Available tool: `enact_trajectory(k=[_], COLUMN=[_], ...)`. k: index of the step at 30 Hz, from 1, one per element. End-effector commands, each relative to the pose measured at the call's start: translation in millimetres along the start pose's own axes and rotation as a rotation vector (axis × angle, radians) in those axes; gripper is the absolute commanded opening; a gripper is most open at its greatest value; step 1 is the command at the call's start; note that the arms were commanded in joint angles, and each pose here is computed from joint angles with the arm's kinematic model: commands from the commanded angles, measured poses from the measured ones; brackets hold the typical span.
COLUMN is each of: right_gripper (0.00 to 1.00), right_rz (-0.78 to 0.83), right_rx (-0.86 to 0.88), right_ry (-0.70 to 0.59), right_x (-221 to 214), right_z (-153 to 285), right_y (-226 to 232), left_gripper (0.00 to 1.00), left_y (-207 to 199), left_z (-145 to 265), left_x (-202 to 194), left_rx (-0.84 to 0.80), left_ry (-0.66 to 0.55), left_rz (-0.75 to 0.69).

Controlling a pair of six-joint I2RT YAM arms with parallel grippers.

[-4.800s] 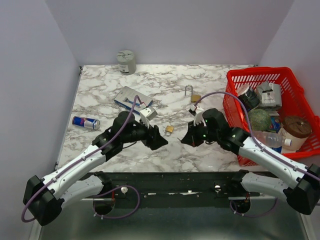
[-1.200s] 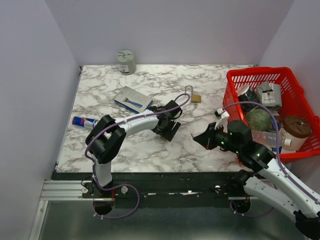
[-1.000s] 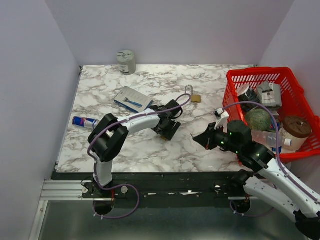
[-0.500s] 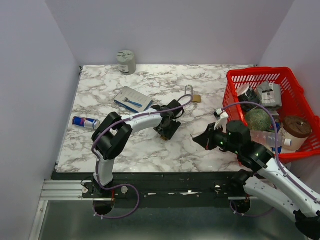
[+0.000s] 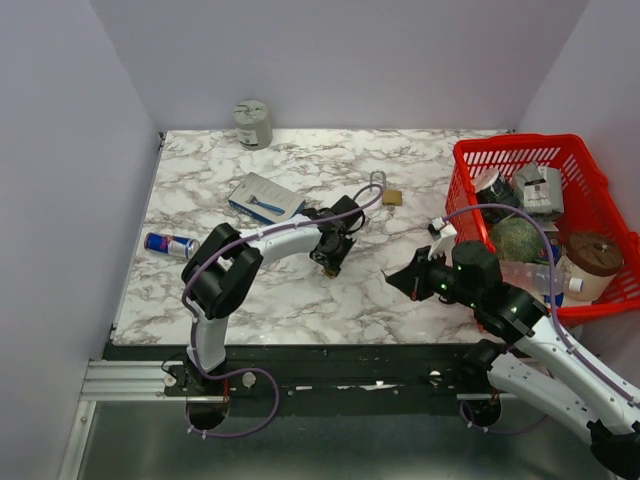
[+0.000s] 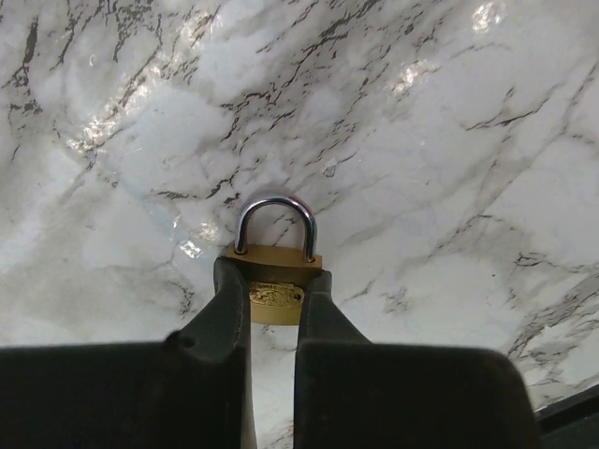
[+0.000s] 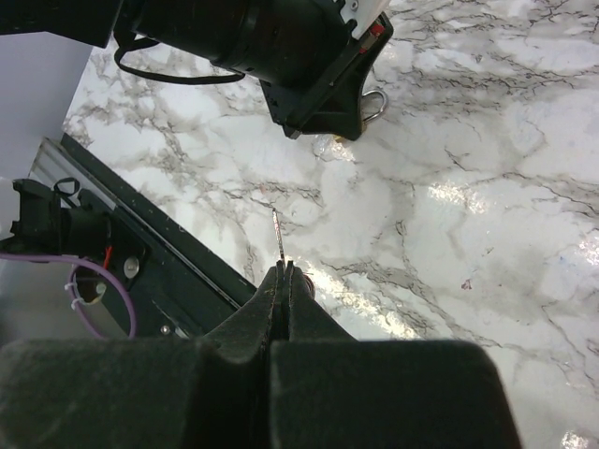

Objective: Unlock with the key

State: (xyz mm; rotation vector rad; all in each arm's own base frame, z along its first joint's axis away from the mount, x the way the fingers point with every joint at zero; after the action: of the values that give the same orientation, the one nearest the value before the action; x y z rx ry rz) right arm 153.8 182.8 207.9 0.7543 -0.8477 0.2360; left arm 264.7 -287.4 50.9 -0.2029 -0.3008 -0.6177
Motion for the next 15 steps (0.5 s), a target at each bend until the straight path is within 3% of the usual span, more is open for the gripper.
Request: enact_trajectory(k=[1,5,9,15], right_gripper=[0.01,0.01,0.01,0.01], right_rz=[-0.004,0.0,-0.007,-0.039], right_rx=[-0.057,-0.096,-0.134,-0.05], right_ry=[0.025,0.016,0.039,0.016], right_x=[-7.1,-5.6,-8.9,-6.6], right_z=[-0.6,1.1,-8.5,-41.1], right_y=[-11.1,-16.5,-23.4,-7.4], left_gripper=[0.0,0.0,0.0,0.0], left_y=[-5.3,-2.7,6.1,25.2], left_z=[-17.8,4.2,47.8,82.1], left_x=[-16.9,5.5,36.1,49.5], left_rx=[-0.105,-0.177,-0.271,-0.357], left_ry=[0.028,-0.095,-0.298,-0.473], left_rz=[0.056,0.149,0.291,0.482])
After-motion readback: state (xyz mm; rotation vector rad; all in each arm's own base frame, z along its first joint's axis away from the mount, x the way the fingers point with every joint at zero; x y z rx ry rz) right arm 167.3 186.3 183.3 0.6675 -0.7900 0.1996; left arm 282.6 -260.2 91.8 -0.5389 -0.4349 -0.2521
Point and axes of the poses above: each gripper's point midway between its finger pads, its own z axis back along the fingers, its own y axis along the line the jaws close on, x = y × z, the point moved 3 cm from there along z, back along the fingers, and after that the axes turned 1 degree about -z, right-handed, at the moved point
